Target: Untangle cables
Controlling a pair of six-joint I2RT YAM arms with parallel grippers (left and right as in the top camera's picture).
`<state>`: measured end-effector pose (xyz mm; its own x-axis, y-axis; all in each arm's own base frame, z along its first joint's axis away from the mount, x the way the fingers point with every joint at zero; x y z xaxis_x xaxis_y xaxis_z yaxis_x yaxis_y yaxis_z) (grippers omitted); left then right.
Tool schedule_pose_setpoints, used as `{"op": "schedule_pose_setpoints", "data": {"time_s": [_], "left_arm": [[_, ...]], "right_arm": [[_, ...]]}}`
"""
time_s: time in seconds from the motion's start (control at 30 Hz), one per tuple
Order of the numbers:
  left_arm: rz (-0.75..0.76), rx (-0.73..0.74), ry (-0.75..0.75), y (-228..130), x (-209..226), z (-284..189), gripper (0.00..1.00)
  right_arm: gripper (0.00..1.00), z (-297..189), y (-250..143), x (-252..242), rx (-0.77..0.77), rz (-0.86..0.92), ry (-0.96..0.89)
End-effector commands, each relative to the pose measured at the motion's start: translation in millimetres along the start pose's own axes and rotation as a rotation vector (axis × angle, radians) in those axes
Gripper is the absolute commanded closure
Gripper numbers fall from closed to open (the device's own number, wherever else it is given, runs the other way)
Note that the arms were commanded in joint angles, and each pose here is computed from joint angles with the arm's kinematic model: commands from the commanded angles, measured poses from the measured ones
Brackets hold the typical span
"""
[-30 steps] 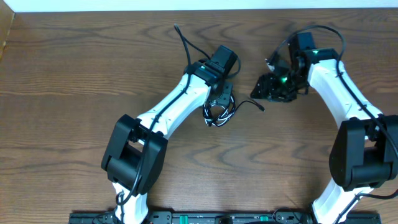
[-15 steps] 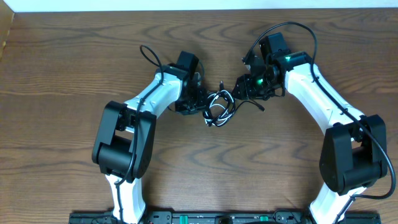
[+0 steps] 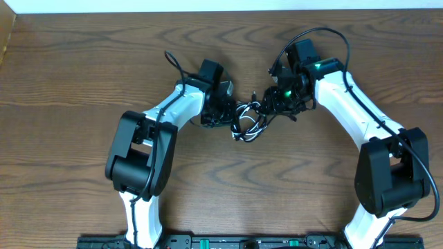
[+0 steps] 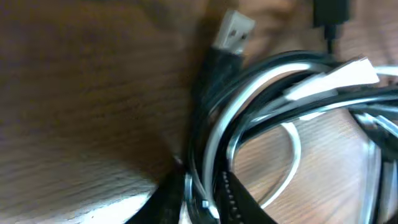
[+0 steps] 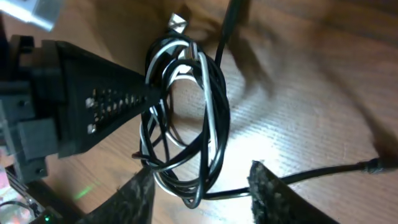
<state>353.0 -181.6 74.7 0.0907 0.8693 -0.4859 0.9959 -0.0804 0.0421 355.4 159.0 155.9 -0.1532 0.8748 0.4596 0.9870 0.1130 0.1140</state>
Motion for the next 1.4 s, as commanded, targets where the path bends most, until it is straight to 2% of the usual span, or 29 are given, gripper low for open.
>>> {"op": "schedule_pose_setpoints", "data": {"time_s": [0.0, 0.07, 0.3, 0.37, 0.43, 0.6, 0.83, 0.9, 0.97, 1.03, 1.27, 1.37], "left_arm": [[-0.024, 0.077, -0.018, -12, 6, 20, 0.80], [-0.021, 0.077, -0.019, -12, 6, 20, 0.81], [-0.014, 0.077, -0.019, -13, 4, 21, 0.87], [-0.021, 0.079, -0.019, -13, 3, 21, 0.88], [-0.027, 0.079, -0.019, -13, 3, 22, 0.88], [-0.038, 0.078, -0.019, -13, 3, 22, 0.88], [-0.046, 0.079, -0.018, -13, 3, 21, 0.89], [-0.045, 0.079, -0.019, -14, 2, 20, 0.90], [-0.018, 0.062, -0.024, -12, -1, 12, 0.90], [0.029, 0.015, -0.021, -9, -9, -3, 0.90], [0.103, -0.233, 0.104, -5, -32, -85, 0.89], [0.148, -0.320, 0.077, -10, -47, -117, 0.69]], "right_arm": [[0.65, 8, -5, 4, 0.023, 0.026, -0.056], [0.70, 10, -9, 4, 0.031, 0.055, -0.105], [0.73, 16, -14, 6, 0.030, 0.085, -0.188], [0.81, 20, -19, 6, 0.035, 0.107, -0.218], [0.82, 23, -21, 6, 0.040, 0.113, -0.219], [0.99, 34, -30, -3, 0.057, 0.140, -0.231], [0.99, 33, -28, -14, 0.037, 0.170, -0.268], [0.99, 33, -24, -10, 0.034, 0.094, -0.207], [0.99, 34, -19, 4, 0.028, -0.061, -0.061], [0.99, 33, -15, 11, 0.009, -0.098, 0.000], [0.99, 16, -12, 28, -0.021, -0.347, 0.083], [0.99, -2, -13, 38, -0.065, -0.442, 0.106]]}}
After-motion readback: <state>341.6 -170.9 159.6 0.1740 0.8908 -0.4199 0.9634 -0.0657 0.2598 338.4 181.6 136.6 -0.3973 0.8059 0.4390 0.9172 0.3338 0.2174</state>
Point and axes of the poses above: each gripper's point midway between its finger pads, its own z axis out along the fingers, its own x axis along the line the jaws close on, y = z × x, the point moved 8 cm from there along -z, back along the fingers, and after that the axes turned 1 degree about z, right-handed, at the moved point
